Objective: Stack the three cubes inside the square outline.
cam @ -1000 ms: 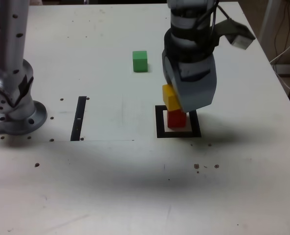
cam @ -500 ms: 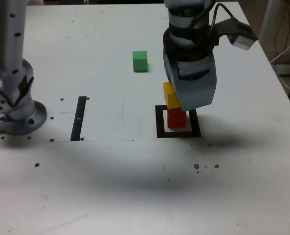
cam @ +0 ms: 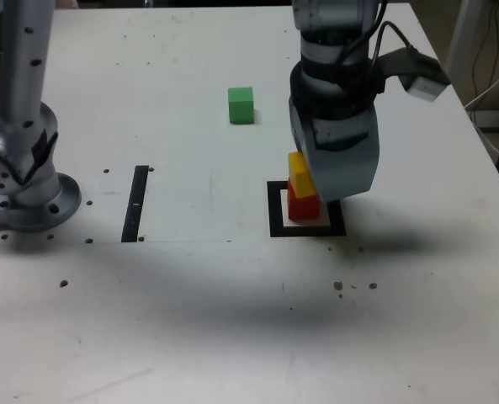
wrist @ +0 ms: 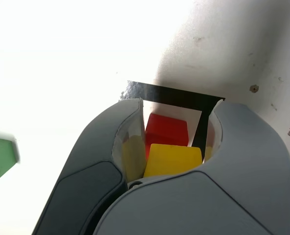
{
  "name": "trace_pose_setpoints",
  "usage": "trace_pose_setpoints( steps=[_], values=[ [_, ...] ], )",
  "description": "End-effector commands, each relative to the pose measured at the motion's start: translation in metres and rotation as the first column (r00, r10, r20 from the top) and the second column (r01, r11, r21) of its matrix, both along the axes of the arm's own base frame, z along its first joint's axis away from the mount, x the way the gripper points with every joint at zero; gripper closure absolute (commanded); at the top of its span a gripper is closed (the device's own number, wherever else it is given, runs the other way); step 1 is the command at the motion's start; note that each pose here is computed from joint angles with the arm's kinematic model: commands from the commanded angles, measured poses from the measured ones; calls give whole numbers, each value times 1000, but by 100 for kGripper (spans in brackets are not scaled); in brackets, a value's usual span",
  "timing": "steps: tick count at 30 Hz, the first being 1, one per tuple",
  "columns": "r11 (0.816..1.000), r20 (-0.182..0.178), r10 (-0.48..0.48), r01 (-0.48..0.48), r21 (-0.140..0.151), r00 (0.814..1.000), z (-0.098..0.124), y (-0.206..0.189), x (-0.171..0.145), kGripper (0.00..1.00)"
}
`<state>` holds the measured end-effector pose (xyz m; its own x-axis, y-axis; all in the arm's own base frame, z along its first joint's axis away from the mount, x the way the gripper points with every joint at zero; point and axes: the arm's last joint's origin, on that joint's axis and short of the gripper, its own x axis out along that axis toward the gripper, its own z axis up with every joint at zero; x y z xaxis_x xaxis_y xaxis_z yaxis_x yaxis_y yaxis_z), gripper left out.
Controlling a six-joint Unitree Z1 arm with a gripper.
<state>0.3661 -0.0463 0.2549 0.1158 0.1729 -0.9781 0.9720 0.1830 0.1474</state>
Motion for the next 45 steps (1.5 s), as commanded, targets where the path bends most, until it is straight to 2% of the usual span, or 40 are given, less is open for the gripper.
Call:
trace_pose_setpoints(
  steps=[1,20,22,27,29,33,45],
  values=[
    [1000,0,2,-2,-1,1000,-2,1,2,67],
    [999,-19,36,-36,1,999,-10,12,0,66],
    [999,-23,33,-33,0,999,-10,12,-2,57],
    [999,-48,30,-31,-13,998,-10,13,-6,15],
    [999,-53,32,-33,-18,998,-10,14,-6,6],
    [999,-45,34,-35,-25,998,-8,15,-6,1],
    [999,-17,34,-35,-22,999,3,15,-8,1]
  ],
)
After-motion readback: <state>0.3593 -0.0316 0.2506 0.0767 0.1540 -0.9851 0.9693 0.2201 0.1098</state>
